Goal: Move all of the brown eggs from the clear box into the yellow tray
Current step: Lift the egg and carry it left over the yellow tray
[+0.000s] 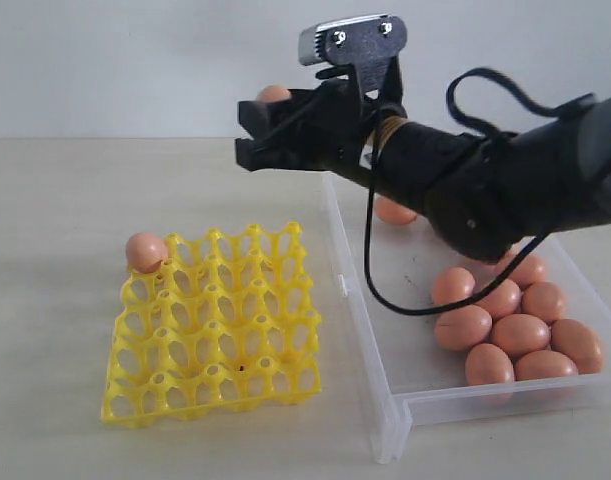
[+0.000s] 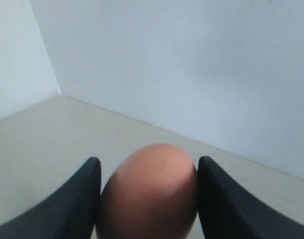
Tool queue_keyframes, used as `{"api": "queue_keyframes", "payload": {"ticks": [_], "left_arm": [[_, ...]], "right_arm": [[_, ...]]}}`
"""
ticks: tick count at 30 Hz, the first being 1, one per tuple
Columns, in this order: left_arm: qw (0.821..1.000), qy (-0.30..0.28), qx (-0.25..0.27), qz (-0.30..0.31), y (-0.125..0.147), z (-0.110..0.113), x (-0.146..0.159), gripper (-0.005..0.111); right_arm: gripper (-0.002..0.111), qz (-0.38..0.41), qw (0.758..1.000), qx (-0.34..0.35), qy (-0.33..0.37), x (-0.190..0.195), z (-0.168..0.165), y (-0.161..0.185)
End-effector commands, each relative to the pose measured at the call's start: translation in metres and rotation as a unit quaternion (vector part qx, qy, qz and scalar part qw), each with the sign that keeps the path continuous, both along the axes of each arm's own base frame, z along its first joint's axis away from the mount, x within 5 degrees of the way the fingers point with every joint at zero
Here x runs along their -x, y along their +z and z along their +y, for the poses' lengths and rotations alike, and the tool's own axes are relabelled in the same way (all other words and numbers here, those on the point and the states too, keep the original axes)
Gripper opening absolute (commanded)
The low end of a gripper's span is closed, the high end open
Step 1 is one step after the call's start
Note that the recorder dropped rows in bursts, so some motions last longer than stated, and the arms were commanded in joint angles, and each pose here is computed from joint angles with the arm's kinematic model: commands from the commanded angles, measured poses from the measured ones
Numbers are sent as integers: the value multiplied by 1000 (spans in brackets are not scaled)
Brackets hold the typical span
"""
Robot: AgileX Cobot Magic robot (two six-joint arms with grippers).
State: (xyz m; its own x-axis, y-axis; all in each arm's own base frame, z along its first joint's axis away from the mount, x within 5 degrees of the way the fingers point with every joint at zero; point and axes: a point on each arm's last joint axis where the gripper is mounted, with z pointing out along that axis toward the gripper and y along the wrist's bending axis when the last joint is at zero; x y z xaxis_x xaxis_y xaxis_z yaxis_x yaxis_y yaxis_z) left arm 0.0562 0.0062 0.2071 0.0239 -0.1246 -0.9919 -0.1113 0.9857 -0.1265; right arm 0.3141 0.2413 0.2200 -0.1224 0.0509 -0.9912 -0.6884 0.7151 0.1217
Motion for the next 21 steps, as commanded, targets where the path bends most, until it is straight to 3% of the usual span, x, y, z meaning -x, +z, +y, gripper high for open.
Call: {"api": "queue_keyframes", "payload": {"ticks": [1,6,12,21], "left_arm": [[1000,-1,9,-2,-1,0,0,4],[1000,-1,9,-2,-1,0,0,4],[1000,-1,9,-2,-1,0,0,4],[1000,-1,9,-2,-1,0,0,4]], "right_arm": [[0,-54,997,-18,55,0,16,-20],[0,-62,993,24,101,-15,36,-53],[0,-37,987,-5,154,-31,58,-76],[0,-17,987,1,157,-40,65,-101]]}}
